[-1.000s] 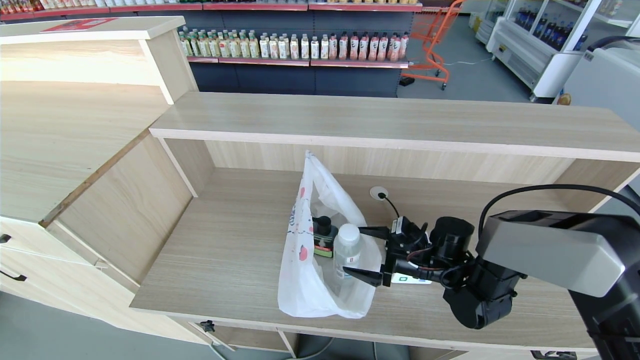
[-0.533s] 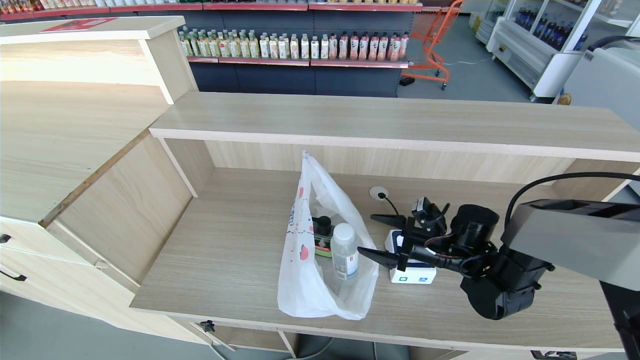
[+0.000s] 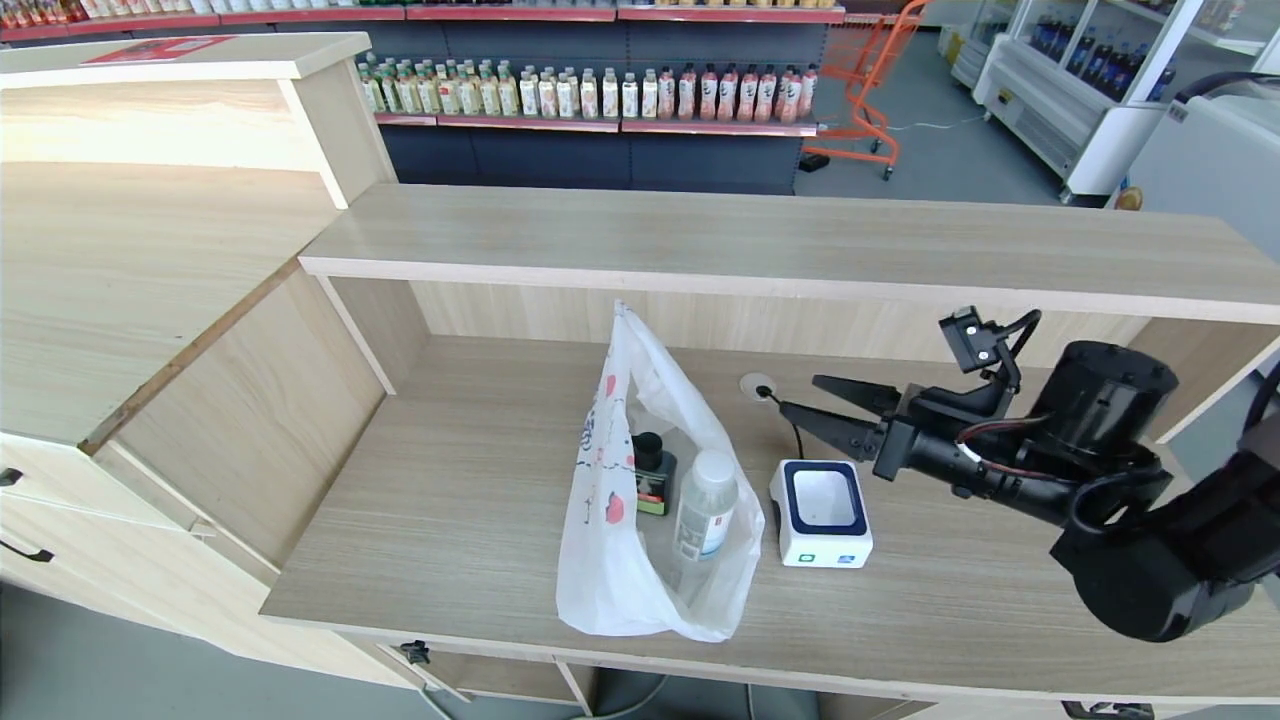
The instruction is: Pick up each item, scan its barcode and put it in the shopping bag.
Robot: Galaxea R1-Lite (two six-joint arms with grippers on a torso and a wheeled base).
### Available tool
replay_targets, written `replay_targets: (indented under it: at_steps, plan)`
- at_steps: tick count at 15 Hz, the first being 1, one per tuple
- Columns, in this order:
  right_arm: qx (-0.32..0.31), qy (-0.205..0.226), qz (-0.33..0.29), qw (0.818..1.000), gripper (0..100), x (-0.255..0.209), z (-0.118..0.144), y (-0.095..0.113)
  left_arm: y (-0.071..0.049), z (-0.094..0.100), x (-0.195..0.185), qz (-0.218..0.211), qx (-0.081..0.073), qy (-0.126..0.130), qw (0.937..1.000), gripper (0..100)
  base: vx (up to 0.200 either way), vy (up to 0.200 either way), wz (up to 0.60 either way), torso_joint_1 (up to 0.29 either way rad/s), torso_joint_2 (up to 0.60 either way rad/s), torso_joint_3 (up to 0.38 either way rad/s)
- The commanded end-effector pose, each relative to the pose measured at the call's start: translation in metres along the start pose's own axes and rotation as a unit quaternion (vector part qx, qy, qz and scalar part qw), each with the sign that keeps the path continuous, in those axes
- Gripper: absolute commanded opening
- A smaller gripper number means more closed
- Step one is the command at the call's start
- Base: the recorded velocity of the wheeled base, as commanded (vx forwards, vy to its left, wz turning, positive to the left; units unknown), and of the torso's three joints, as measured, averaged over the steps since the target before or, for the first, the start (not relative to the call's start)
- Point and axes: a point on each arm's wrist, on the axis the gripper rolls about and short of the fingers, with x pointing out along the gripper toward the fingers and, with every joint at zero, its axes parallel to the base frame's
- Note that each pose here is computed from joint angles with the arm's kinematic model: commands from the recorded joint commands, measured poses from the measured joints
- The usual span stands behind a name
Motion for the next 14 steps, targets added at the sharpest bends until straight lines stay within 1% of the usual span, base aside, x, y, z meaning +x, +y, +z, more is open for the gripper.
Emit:
replay_targets:
  at_steps: [1,2,3,4,6,7,8,10,11,12,13,14]
  plan:
    - [-0.013,-0.023,-0.095,0.995,100,-0.072,0.059,0.031,0.000,0.000,0.000,0.000,0.000,0.000,1.0000,100,0.000,0.000,0.00,0.000,0.00,0.000]
    - [-0.022,0.004,-0.151,0.988,100,-0.108,0.059,0.039,0.000,0.000,0.000,0.000,0.000,0.000,1.0000,100,0.000,0.000,0.00,0.000,0.00,0.000]
    - [-0.041,0.035,-0.208,0.977,100,-0.140,0.053,0.051,0.000,0.000,0.000,0.000,0.000,0.000,1.0000,100,0.000,0.000,0.00,0.000,0.00,0.000]
    - [-0.049,0.056,-0.265,0.961,100,-0.166,0.044,0.067,0.000,0.000,0.000,0.000,0.000,0.000,1.0000,100,0.000,0.000,0.00,0.000,0.00,0.000]
    - [-0.041,0.057,-0.341,0.938,100,-0.203,0.011,0.117,0.000,0.000,0.000,0.000,0.000,0.000,1.0000,100,0.000,0.000,0.00,0.000,0.00,0.000]
    - [-0.037,0.057,-0.367,0.928,100,-0.220,-0.014,0.140,0.000,0.000,0.000,0.000,0.000,0.000,1.0000,100,0.000,0.000,0.00,0.000,0.00,0.000]
    - [-0.052,0.045,-0.383,0.921,100,-0.233,-0.032,0.159,0.000,0.000,0.000,0.000,0.000,0.000,1.0000,100,0.000,0.000,0.00,0.000,0.00,0.000]
    - [-0.047,0.059,-0.425,0.902,100,-0.253,-0.059,0.181,0.000,0.000,0.000,0.000,0.000,0.000,1.0000,100,0.000,0.000,0.00,0.000,0.00,0.000]
    - [-0.049,0.047,-0.444,0.893,100,-0.260,-0.069,0.189,0.000,0.000,0.000,0.000,0.000,0.000,1.0000,100,0.000,0.000,0.00,0.000,0.00,0.000]
    - [-0.057,0.026,-0.440,0.896,100,-0.265,-0.075,0.194,0.000,0.000,0.000,0.001,0.000,0.000,1.0000,100,0.000,0.000,0.00,0.000,0.00,0.000]
    - [-0.082,-0.005,-0.416,0.905,100,-0.270,-0.077,0.199,0.000,0.000,0.000,0.000,0.000,0.000,1.0000,100,0.000,0.000,0.00,0.000,0.00,0.000]
    - [-0.108,-0.020,-0.401,0.909,100,-0.272,-0.077,0.202,0.000,0.000,0.000,0.000,0.000,0.000,1.0000,100,0.000,0.000,0.00,0.000,0.00,0.000]
